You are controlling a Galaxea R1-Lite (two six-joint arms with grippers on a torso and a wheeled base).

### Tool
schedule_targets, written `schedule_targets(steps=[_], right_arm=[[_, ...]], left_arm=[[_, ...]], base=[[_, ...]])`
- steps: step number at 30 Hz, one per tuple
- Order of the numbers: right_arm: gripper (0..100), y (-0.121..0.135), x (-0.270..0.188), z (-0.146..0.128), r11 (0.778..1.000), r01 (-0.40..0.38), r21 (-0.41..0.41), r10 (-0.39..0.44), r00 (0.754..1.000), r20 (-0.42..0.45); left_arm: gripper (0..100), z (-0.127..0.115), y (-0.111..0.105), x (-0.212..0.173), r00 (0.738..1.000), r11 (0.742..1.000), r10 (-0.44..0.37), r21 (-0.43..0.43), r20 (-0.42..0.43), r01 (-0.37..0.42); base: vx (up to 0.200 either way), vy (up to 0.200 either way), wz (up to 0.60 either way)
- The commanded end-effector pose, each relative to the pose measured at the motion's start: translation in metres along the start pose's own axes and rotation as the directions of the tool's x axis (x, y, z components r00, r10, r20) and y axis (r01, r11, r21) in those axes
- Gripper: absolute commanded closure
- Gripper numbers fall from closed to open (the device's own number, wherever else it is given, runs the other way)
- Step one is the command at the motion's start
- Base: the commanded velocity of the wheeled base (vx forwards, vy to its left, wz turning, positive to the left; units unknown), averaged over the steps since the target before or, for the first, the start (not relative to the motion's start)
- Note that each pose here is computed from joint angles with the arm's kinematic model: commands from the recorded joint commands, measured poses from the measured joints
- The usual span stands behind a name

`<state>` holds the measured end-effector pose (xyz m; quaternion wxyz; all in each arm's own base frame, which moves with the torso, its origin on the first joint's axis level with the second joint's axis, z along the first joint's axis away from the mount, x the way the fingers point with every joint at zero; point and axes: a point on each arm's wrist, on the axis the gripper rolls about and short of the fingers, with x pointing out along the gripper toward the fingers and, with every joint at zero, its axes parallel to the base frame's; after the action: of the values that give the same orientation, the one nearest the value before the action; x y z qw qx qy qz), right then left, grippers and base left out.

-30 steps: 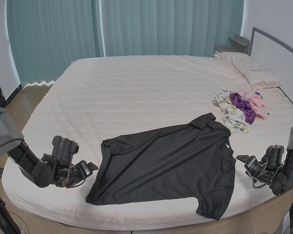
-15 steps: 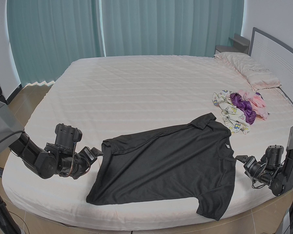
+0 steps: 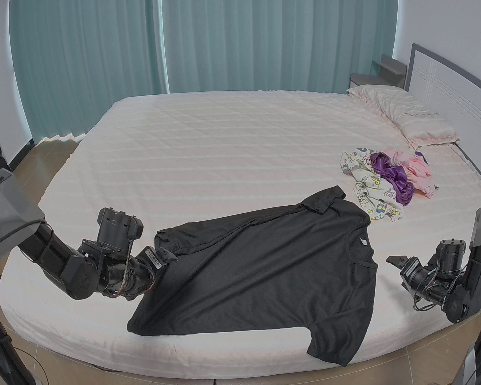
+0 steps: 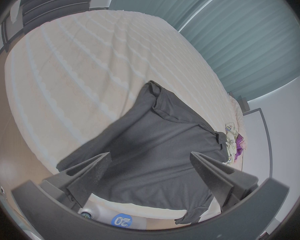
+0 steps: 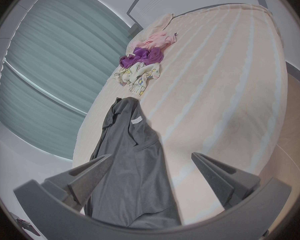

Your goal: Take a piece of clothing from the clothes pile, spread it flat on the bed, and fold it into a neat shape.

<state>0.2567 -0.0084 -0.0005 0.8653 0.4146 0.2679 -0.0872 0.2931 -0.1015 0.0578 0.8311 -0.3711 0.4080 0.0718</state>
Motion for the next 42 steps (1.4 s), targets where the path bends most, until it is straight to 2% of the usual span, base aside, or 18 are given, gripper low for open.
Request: schedule_targets(steps=[1,9,18,30,33,38,42], right_arm=[[0,0.0,-0.001,-0.001,1.0,0.002,-0.001,-0.002,1.0,-0.005],[0,0.002,-0.001,-0.004,1.0,-0.006,-0.008,0.006,1.0,-0.015],[0,0.002,-0.001,-0.005,1.0,-0.007,-0.009,0.007,1.0,-0.016],[0,0.003,-0.002,-0.004,1.0,-0.008,-0.009,0.008,1.0,-0.015],[0,0.003,-0.002,-0.004,1.0,-0.008,-0.009,0.008,1.0,-0.015],[0,0.003,-0.002,-0.004,1.0,-0.008,-0.009,0.008,1.0,-0.015],[0,0.003,-0.002,-0.004,1.0,-0.008,-0.009,0.008,1.0,-0.015]], left_arm=[[0,0.0,-0.001,-0.003,1.0,1.0,-0.007,-0.011,0.005,0.007],[0,0.003,-0.004,-0.008,1.0,0.998,-0.025,-0.056,0.019,0.026],[0,0.003,-0.002,-0.012,0.999,0.998,-0.029,-0.059,0.019,0.03],[0,0.005,-0.002,-0.013,0.999,0.998,-0.03,-0.063,0.023,0.031],[0,0.006,-0.003,-0.012,0.999,0.997,-0.033,-0.063,0.025,0.035],[0,0.006,-0.005,-0.007,0.999,0.998,-0.032,-0.06,0.025,0.034],[0,0.006,-0.006,0.02,1.0,0.998,0.002,-0.057,0.008,-0.002]], base=[[0.0,0.0,0.0],[0.0,0.0,0.0],[0.0,0.0,0.0],[0.2,0.0,0.0],[0.0,0.0,0.0],[0.0,0.0,0.0],[0.0,0.0,0.0]])
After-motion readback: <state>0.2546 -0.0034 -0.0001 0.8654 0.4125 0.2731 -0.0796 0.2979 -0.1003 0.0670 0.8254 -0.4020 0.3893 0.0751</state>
